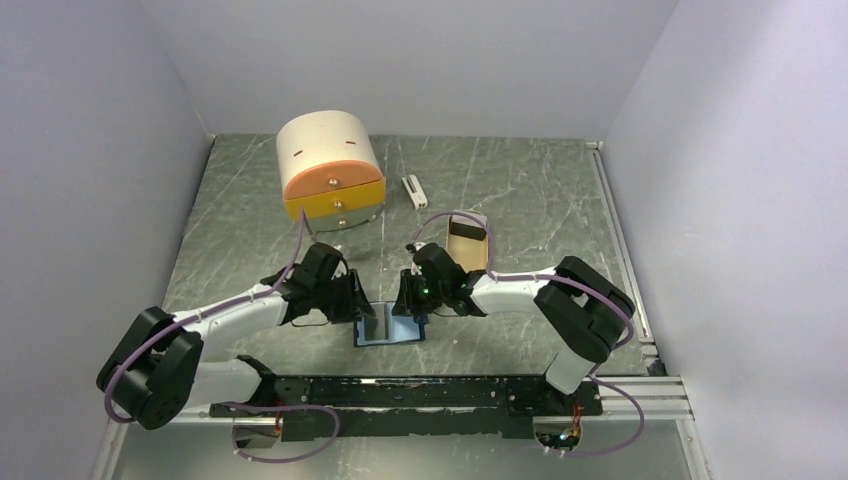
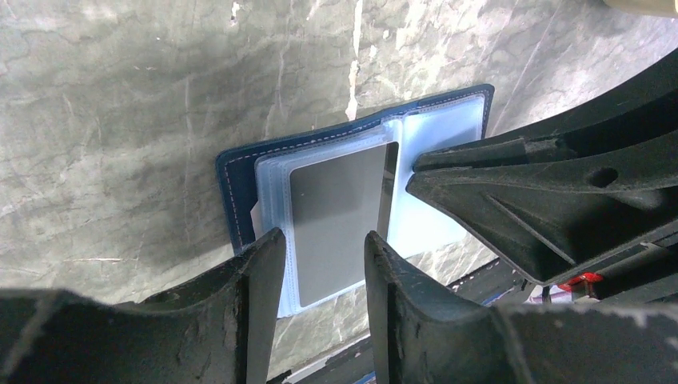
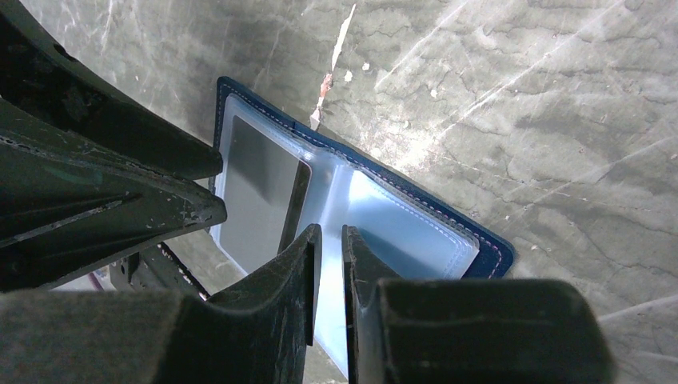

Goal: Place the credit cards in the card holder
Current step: Insert the credit card into the card holder.

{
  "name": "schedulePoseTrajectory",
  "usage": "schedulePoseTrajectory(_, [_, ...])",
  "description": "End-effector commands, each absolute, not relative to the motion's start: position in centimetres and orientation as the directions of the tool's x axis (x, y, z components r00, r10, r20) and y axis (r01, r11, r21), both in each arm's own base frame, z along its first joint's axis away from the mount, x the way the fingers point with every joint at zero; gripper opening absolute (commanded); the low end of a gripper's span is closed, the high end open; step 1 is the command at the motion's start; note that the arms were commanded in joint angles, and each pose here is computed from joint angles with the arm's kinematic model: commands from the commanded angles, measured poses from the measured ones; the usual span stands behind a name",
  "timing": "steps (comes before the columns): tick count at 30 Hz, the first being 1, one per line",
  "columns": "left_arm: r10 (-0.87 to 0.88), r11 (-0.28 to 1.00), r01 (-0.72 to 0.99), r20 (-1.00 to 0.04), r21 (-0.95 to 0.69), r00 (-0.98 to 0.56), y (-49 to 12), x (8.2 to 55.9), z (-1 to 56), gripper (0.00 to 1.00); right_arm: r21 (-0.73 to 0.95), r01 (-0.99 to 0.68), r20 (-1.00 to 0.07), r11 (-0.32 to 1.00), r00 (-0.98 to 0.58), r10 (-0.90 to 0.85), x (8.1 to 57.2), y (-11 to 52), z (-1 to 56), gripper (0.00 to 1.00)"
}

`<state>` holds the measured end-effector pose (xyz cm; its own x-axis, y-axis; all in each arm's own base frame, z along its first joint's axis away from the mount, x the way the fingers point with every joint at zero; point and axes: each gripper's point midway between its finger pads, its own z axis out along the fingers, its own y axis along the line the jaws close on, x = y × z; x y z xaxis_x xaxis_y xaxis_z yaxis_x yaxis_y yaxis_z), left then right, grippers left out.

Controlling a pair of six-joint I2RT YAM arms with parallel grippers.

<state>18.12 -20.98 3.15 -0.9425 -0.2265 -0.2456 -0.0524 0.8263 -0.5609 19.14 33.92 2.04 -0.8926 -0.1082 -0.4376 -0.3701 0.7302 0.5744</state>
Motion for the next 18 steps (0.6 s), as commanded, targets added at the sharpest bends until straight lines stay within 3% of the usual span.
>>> schedulePoseTrajectory(1, [-0.205, 0.806, -0.016, -0.254, -0.592, -0.945, -21.9, 18.3, 3.4, 0.47, 0.532, -0.349, -0.392, 0.772, -0.909, -0.141, 18.1, 32.6, -0.3, 0.2])
schedulePoseTrajectory(18, [-0.209, 0.713, 0.02, -0.239, -0.701, -0.948, -23.9, 18.2, 5.1, 0.47, 0.537, -0.351, -0.391, 0.767, -0.909, -0.142, 17.9, 32.7, -0.2, 0.2])
